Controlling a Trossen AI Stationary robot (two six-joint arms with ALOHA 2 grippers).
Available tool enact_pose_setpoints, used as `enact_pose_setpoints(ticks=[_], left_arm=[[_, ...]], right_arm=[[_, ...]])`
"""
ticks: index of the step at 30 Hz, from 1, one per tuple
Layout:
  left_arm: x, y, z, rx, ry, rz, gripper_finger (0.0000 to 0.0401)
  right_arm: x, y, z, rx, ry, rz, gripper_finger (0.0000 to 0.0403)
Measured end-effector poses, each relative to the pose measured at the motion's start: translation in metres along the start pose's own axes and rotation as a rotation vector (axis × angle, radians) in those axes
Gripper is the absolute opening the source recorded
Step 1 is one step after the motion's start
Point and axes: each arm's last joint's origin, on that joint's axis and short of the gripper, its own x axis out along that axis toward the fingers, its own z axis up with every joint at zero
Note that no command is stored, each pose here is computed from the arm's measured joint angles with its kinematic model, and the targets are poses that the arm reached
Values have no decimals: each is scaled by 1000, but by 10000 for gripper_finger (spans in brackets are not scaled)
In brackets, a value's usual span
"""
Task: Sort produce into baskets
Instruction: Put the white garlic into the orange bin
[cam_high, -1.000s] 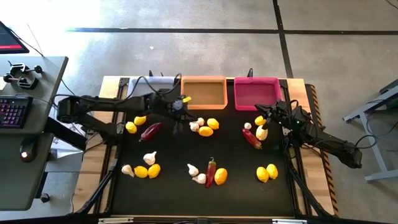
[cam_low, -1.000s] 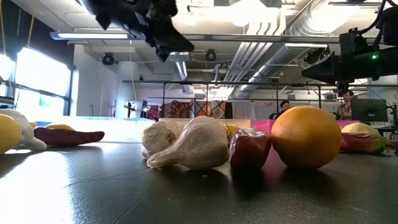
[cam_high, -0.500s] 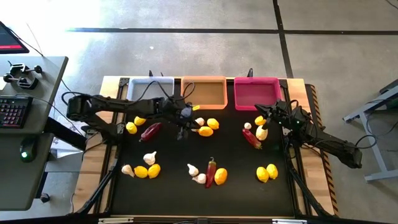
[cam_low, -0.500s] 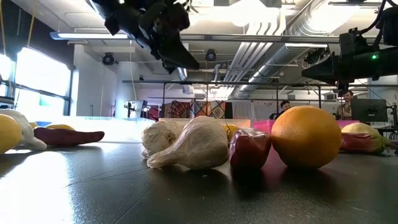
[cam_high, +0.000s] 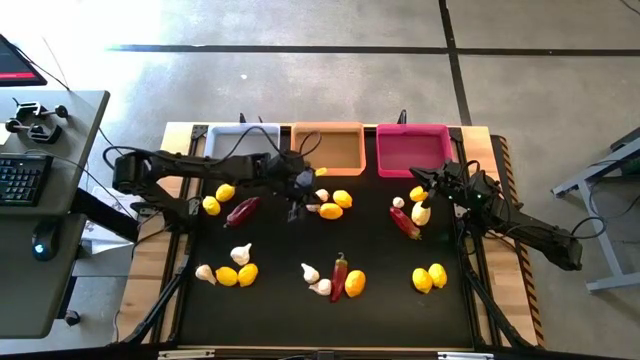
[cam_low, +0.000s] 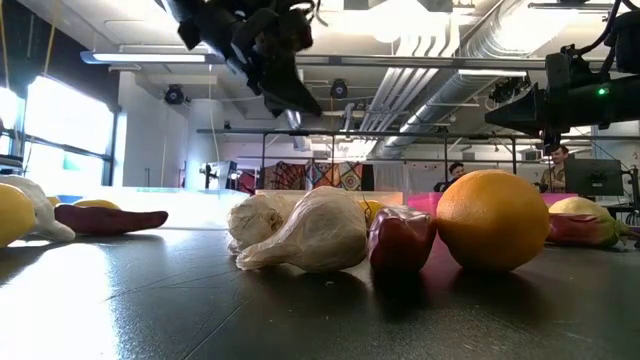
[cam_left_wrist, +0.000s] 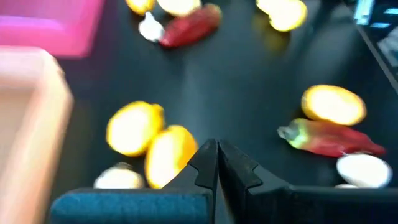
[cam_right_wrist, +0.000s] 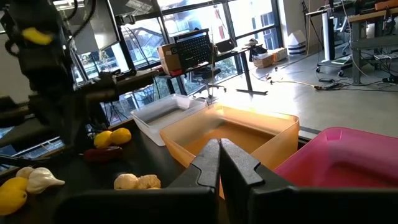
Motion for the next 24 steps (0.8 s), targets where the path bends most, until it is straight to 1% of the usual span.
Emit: enact_pose_setpoints(ticks=[3,6,13,24], left_arm=[[-3,3,6,80,-13,59,0],[-4,7,10,119,-35,82,0],[-5,10,8,62,-25,88,0],[2,-20,7,99,8,11,0]], right_arm=[[0,0,0,0,0,0,0],[0,0,0,0,0,0,0],[0,0,0,0,0,0,0],[0,0,0,0,0,0,0]])
